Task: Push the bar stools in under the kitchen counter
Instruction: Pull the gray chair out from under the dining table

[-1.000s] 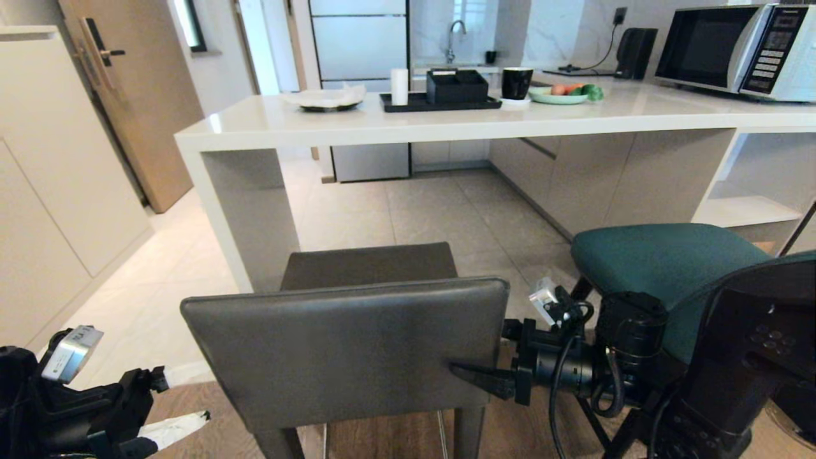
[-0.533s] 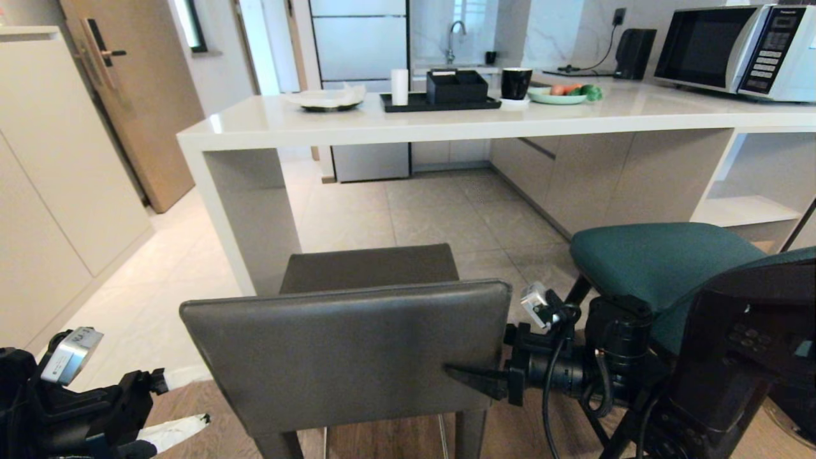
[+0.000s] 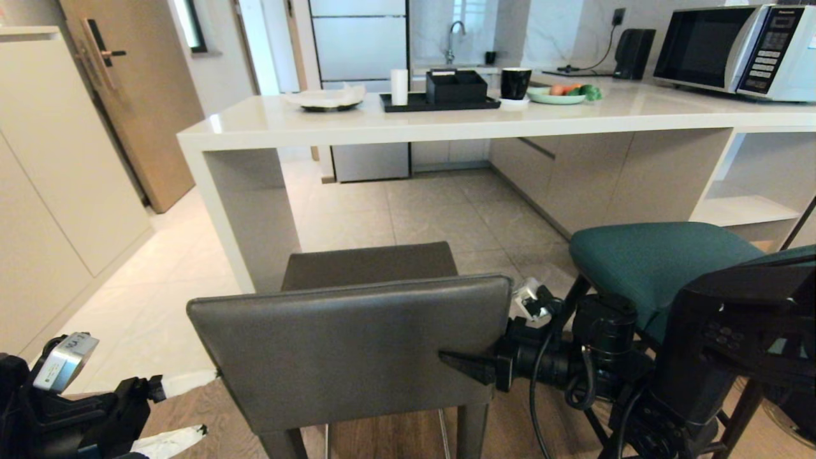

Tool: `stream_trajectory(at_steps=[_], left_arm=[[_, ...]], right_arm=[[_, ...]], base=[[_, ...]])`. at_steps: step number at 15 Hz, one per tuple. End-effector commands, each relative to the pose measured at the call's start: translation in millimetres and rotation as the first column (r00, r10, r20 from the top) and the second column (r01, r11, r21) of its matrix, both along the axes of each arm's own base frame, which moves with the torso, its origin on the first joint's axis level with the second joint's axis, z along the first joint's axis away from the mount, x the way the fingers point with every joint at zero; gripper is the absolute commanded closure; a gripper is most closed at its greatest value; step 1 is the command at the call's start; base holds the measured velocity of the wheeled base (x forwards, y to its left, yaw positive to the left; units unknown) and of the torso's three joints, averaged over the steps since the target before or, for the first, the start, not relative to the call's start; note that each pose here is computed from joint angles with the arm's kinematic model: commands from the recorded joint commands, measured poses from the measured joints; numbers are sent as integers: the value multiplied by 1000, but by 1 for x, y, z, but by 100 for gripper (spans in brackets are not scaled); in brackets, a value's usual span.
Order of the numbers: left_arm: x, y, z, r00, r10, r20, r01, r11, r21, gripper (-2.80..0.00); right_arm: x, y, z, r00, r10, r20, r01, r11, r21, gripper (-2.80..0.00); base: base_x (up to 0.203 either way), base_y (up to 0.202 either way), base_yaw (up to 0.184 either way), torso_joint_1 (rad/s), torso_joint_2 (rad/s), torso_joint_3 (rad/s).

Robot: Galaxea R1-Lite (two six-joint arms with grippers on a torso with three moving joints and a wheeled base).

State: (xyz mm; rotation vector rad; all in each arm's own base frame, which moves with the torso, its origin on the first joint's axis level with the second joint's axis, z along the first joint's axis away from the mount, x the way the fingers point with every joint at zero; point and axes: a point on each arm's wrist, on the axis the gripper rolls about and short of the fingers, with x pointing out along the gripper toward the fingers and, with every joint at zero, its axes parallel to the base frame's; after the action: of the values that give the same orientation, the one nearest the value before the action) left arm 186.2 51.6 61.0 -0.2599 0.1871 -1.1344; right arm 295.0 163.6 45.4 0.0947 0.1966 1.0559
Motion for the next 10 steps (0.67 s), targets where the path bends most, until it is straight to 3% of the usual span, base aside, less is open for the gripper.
stream_trajectory(at_steps=[1, 3, 7, 10], left_arm=[[-1, 1, 3, 1000, 6, 21, -6, 1000, 9, -280], [0, 3, 3, 1000, 15, 20, -15, 1000, 8, -280], [-11, 25, 2, 990, 142, 8, -142, 990, 3, -280], [-26, 43, 11, 964, 263, 45, -264, 964, 18, -280]], right_arm=[[2, -1, 3, 1000, -2, 15, 1, 1000, 9, -280], [-1, -3, 10, 1000, -1, 29, 1, 1000, 15, -280], [-40, -17, 33, 999, 34, 20, -34, 999, 18, -280], [-71, -34, 62, 998, 22, 56, -25, 998, 56, -280]], base=[[0, 0, 0, 0, 0, 0], [0, 0, 0, 0, 0, 0], [0, 0, 0, 0, 0, 0], [0, 0, 0, 0, 0, 0]])
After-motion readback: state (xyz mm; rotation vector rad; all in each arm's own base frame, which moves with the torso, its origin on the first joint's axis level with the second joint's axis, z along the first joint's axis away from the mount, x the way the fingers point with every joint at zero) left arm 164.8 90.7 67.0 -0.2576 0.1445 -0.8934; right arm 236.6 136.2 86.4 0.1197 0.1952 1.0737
